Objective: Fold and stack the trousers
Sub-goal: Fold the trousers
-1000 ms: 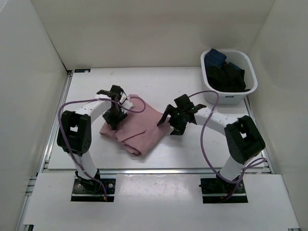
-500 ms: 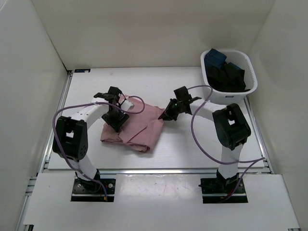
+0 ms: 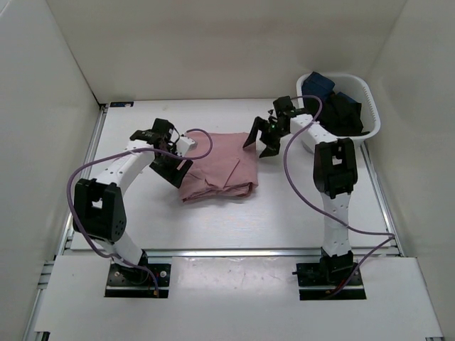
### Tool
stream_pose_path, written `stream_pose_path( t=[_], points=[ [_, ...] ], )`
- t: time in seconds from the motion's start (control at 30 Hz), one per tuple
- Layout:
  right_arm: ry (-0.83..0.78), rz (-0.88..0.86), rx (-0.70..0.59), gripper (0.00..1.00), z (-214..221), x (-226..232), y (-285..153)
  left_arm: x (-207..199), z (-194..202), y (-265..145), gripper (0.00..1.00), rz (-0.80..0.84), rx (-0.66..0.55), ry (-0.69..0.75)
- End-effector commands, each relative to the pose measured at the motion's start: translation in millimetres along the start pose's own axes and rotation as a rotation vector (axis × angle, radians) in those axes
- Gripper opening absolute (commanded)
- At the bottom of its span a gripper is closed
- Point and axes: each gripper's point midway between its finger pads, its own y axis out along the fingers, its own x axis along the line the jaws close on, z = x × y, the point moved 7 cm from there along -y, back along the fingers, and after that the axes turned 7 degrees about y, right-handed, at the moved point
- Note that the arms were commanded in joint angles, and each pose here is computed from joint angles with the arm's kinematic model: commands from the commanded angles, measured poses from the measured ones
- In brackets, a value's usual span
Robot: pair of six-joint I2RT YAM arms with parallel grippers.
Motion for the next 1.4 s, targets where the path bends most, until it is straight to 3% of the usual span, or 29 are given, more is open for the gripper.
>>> stream_pose_path(
  t=[0.0,0.3,0.4,0.43,0.53,0.6,0.67,0.87,1.37],
  points=[
    [-0.035,0.004,-0.010,0.88,22.7,-0.1,-35.5,-1.1,-12.0,-5.0,0.85,0.034,-0.054,-0.026],
    [-0.044,0.080,-0.123,0.92,89.8,-29.3,-86.0,12.1,-4.0,-24.6,0.85,-0.066,-0.068,-0.097],
    [-0.088,0.202,-0.196,0.95,107.9,-34.4,-123.6,43.3,9.6,-57.0,0.85,-0.262,-0.117,-0.234],
    [-0.101,0.288,-0.281,0.97,108.8,-40.2,-141.9,62.9,25.4,-79.3,0.87,-0.391,-0.122,-0.320],
    [-0.123,0.387,-0.315,0.99,125.1,-54.6,-175.1,90.4,64.9,-109.7,0.93,-0.602,-0.092,-0.513],
    [-0.105,0.452,-0.337,0.99,136.8,-64.7,-193.4,93.8,86.0,-123.1,1.00,-0.706,-0.086,-0.582],
    [-0.101,0.502,-0.360,0.99,144.3,-71.9,-203.3,92.7,114.6,-129.8,1.00,-0.797,-0.030,-0.659],
    [-0.079,0.544,-0.423,0.99,153.7,-86.6,-215.0,88.3,142.2,-137.3,1.00,-0.855,-0.025,-0.776],
    [-0.108,0.573,-0.499,0.99,143.1,-79.8,-232.4,69.8,153.5,-149.3,1.00,-0.891,-0.025,-0.770]
  ],
)
